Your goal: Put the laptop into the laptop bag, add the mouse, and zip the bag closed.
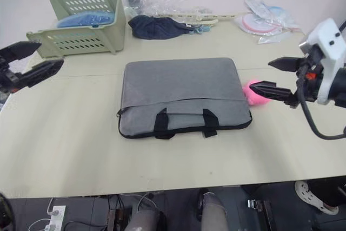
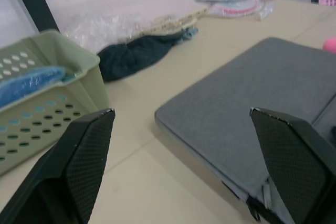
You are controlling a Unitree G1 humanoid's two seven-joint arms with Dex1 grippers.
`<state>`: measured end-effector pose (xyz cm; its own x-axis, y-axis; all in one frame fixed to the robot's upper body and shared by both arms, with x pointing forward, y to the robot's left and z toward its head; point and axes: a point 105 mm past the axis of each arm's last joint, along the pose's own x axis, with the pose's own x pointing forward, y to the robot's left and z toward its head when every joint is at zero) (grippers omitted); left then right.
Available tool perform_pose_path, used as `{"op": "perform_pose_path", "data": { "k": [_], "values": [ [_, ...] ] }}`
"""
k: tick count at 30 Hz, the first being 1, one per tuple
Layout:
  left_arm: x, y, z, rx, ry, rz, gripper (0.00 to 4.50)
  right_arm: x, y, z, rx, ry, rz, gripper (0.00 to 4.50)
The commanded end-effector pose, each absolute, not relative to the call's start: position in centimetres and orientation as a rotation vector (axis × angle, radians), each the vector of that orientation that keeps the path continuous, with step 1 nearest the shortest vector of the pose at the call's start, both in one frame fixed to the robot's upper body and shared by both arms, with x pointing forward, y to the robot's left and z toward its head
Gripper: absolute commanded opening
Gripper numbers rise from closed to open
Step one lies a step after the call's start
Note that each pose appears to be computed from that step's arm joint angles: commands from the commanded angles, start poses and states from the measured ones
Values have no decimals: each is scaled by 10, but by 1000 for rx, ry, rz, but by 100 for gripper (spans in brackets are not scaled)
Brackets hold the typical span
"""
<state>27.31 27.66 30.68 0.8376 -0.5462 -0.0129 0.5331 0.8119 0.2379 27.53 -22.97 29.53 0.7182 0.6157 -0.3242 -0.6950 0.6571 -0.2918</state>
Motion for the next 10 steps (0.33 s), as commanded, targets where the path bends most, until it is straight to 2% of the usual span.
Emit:
{"op": "perform_pose_path", "data": {
  "k": [1, 6, 10],
  "values": [
    [243, 255, 323, 230, -59, -712, 448, 265, -227, 320, -449, 118, 787, 434],
    [236, 248, 328, 182, -72, -756, 448, 265, -227, 320, -469, 127, 812, 434],
    [240, 253, 328, 161, -61, -720, 448, 265, -225, 321, -485, 130, 822, 434]
  ]
}}
